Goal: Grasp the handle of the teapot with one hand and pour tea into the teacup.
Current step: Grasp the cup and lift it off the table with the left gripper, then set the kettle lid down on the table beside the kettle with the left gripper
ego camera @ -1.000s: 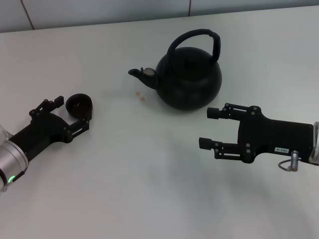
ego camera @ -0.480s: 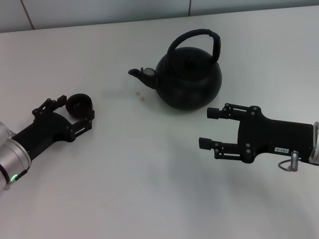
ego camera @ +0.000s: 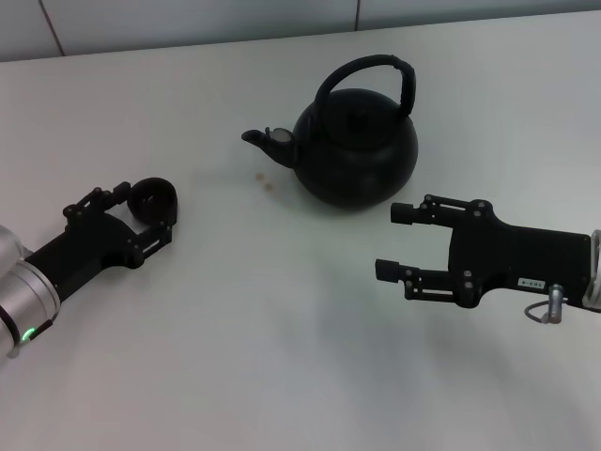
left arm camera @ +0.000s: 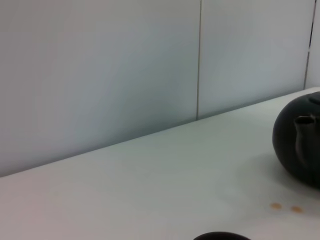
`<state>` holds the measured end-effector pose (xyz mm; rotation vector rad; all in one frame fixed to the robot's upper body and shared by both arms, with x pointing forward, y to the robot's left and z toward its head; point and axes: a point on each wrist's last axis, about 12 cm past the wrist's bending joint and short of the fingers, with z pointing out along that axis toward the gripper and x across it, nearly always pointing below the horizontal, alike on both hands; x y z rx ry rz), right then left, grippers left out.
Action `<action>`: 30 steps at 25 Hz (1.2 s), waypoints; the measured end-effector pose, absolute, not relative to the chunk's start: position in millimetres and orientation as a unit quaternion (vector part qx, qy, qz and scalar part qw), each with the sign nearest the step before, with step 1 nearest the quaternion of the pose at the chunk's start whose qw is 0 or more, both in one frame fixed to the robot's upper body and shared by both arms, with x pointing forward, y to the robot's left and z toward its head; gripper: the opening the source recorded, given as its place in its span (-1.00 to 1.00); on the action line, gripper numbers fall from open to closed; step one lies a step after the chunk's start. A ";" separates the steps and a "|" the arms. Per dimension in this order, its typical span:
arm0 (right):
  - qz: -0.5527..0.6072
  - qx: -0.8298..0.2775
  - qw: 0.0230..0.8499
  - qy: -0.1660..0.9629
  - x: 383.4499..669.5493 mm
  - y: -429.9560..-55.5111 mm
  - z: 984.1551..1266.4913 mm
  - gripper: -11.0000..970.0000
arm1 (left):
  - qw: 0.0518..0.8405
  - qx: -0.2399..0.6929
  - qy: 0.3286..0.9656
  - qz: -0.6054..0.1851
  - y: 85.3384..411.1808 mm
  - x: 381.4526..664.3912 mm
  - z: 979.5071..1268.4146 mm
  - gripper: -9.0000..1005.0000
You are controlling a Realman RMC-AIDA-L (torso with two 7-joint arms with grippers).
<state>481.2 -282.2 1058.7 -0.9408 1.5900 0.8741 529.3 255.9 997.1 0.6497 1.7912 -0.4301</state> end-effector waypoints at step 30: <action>0.374 -0.393 0.521 0.659 482.4 -276.5 1056.4 0.55 | 0.562 0.334 0.719 -0.238 223.5 538.5 1011.0 0.34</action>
